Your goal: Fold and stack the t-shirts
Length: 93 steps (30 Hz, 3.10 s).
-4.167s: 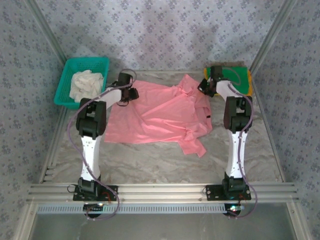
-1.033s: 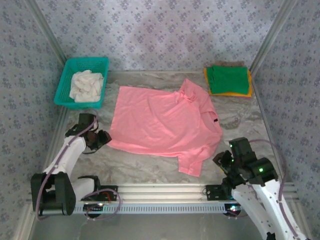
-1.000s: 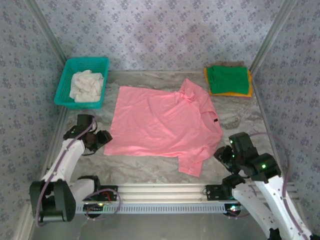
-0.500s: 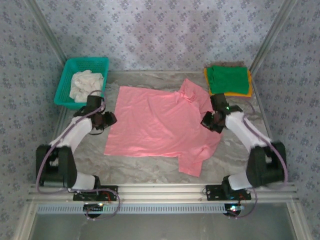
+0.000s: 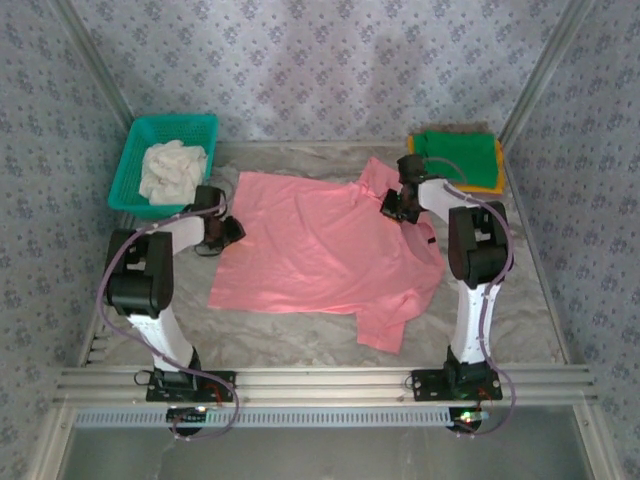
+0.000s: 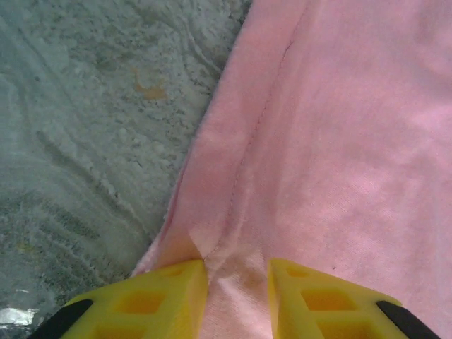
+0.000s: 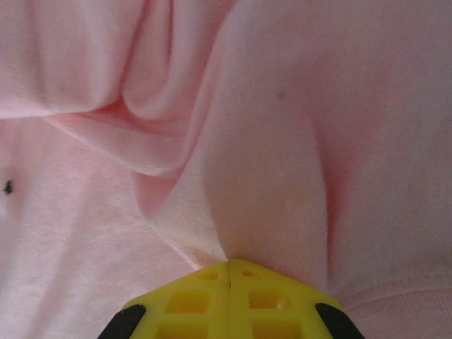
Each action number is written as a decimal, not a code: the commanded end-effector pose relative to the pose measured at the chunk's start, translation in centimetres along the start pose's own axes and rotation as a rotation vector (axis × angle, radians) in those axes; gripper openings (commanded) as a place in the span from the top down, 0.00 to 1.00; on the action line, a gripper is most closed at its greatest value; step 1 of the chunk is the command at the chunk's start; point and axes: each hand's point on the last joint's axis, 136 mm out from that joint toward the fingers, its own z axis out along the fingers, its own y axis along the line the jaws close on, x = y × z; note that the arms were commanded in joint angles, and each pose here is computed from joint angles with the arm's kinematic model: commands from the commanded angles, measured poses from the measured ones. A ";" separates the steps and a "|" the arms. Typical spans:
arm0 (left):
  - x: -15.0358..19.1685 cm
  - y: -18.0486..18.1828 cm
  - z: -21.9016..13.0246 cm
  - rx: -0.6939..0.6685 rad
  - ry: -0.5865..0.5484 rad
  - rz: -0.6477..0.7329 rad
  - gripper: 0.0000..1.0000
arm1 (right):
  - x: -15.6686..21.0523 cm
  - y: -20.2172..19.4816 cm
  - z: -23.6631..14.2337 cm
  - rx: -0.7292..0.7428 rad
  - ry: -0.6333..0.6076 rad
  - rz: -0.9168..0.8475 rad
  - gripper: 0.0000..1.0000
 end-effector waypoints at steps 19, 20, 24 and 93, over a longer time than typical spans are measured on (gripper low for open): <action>-1.1 1.3 -7.5 -0.114 -0.122 -0.014 0.62 | -1.1 3.1 -8.1 -0.178 -0.087 0.003 0.74; -2.3 0.3 -7.4 -0.095 -0.144 -0.002 0.62 | -2.1 3.7 -8.2 -0.189 -0.097 0.002 0.73; -3.9 -3.0 -5.9 -0.037 -0.118 0.035 0.60 | -4.3 6.1 -6.9 -0.220 -0.074 -0.064 0.69; 0.6 0.2 2.7 -0.093 0.064 0.040 0.56 | -23.3 3.9 -5.4 -0.117 -0.456 -0.069 0.71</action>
